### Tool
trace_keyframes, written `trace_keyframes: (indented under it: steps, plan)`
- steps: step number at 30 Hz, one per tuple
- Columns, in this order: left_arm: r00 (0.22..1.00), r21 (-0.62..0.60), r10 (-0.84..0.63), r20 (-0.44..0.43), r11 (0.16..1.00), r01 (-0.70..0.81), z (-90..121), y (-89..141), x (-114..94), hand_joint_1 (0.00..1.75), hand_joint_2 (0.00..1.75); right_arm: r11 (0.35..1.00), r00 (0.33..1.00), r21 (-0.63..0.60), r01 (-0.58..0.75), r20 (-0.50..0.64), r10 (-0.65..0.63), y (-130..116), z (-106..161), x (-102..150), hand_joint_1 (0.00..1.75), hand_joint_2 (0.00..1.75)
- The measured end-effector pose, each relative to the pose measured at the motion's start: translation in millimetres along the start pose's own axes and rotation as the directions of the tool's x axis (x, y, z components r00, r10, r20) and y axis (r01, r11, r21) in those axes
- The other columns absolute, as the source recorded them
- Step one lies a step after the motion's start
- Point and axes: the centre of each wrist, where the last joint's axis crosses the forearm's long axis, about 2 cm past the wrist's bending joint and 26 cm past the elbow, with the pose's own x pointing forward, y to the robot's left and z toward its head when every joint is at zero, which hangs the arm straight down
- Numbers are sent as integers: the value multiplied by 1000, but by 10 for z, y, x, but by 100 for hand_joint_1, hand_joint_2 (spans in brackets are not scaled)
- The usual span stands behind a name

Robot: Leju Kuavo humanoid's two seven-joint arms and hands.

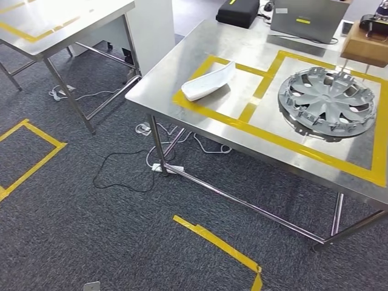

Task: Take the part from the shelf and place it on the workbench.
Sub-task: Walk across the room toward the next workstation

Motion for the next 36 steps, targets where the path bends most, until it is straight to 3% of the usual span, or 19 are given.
trace_keyframes:
  steps: [36]
  plan:
    - [999, -60, 33, -33, 998, -35, 76, -182, -31, 0, 0, 1000, 1000, 14, -14, 13, 14, 55, 25, -30, 0, 0]
